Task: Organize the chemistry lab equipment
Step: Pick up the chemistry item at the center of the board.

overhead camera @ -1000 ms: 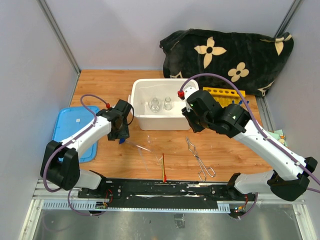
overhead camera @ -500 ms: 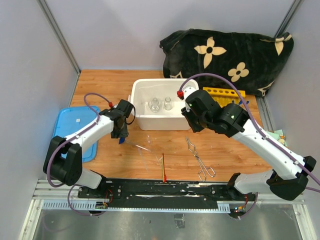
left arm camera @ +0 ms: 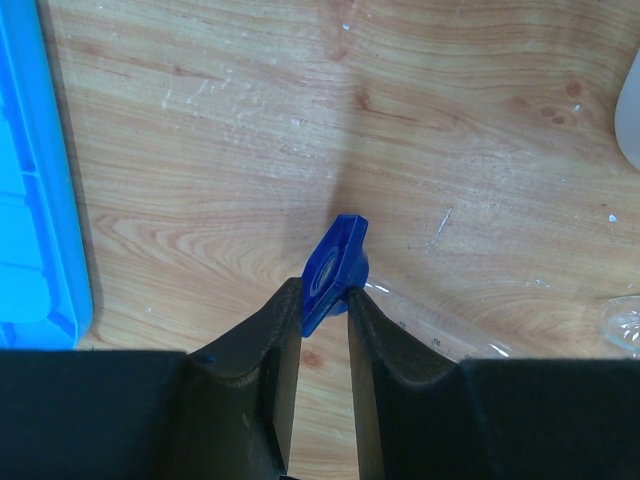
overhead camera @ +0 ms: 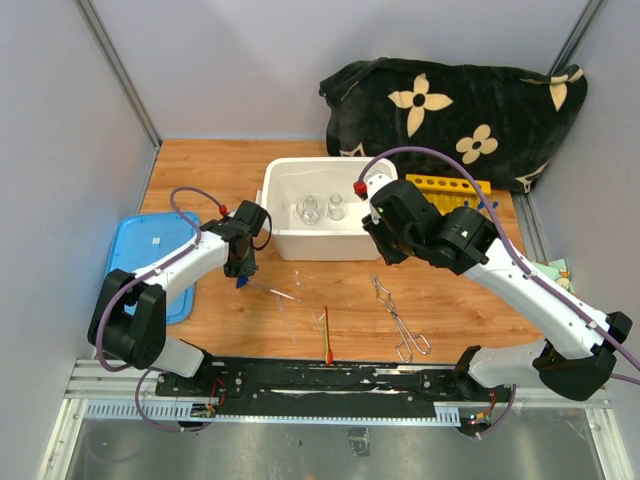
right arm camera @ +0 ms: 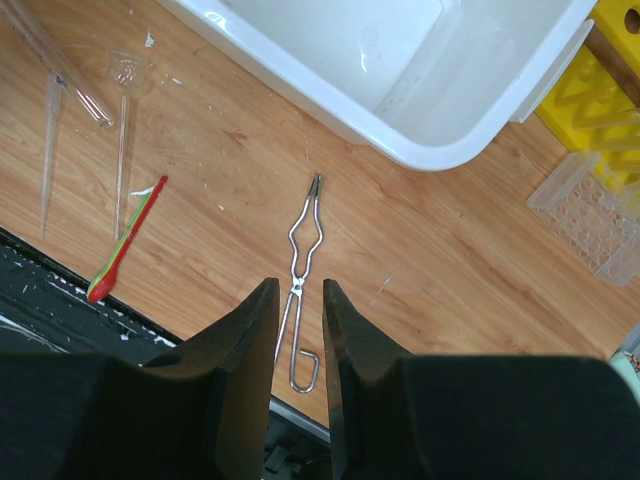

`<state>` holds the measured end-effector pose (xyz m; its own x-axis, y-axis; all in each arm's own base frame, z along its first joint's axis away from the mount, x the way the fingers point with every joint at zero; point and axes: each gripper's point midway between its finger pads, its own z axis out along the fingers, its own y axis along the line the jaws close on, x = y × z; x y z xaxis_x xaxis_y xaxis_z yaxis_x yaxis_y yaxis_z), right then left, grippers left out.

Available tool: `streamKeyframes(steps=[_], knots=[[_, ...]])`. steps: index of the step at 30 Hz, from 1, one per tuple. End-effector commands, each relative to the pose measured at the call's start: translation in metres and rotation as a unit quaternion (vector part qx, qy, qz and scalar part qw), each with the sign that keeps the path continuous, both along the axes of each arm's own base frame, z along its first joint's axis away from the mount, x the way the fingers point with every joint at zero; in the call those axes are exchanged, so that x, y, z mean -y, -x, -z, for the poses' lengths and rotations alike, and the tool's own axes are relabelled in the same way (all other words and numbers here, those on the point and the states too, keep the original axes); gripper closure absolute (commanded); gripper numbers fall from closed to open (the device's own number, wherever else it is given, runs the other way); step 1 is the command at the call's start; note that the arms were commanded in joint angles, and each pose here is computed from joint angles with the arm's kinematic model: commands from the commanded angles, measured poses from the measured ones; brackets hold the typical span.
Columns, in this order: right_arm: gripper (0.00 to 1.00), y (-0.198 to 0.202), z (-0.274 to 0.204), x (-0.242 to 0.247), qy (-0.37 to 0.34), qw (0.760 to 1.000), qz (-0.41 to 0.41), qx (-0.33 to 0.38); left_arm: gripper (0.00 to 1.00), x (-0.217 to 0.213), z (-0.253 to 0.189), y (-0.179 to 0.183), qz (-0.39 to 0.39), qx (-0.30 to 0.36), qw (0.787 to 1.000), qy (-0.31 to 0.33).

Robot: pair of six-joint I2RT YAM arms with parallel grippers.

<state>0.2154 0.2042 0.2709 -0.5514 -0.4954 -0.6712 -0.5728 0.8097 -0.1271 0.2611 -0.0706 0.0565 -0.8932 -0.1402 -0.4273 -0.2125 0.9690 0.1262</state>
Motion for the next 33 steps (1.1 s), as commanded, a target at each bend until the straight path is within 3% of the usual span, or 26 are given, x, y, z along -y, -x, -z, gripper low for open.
streamKeyframes(steps=[1,9,16,33], knots=[[0.75,0.005,0.004,0.003,0.007,1.000,0.004,-0.004,0.71,0.000,0.008,0.001,0.005,-0.005,1.000,-0.003],[0.75,0.005,0.007,0.005,0.009,1.000,0.007,-0.005,0.74,0.002,0.005,0.000,0.009,-0.001,1.000,0.001],[0.75,0.004,0.008,0.004,0.007,1.000,0.008,-0.004,0.99,0.004,0.005,0.002,0.012,-0.006,1.000,0.007],[0.76,0.004,0.010,0.006,0.007,1.000,0.013,-0.002,1.00,0.017,-0.009,0.009,0.021,0.001,0.998,0.055]])
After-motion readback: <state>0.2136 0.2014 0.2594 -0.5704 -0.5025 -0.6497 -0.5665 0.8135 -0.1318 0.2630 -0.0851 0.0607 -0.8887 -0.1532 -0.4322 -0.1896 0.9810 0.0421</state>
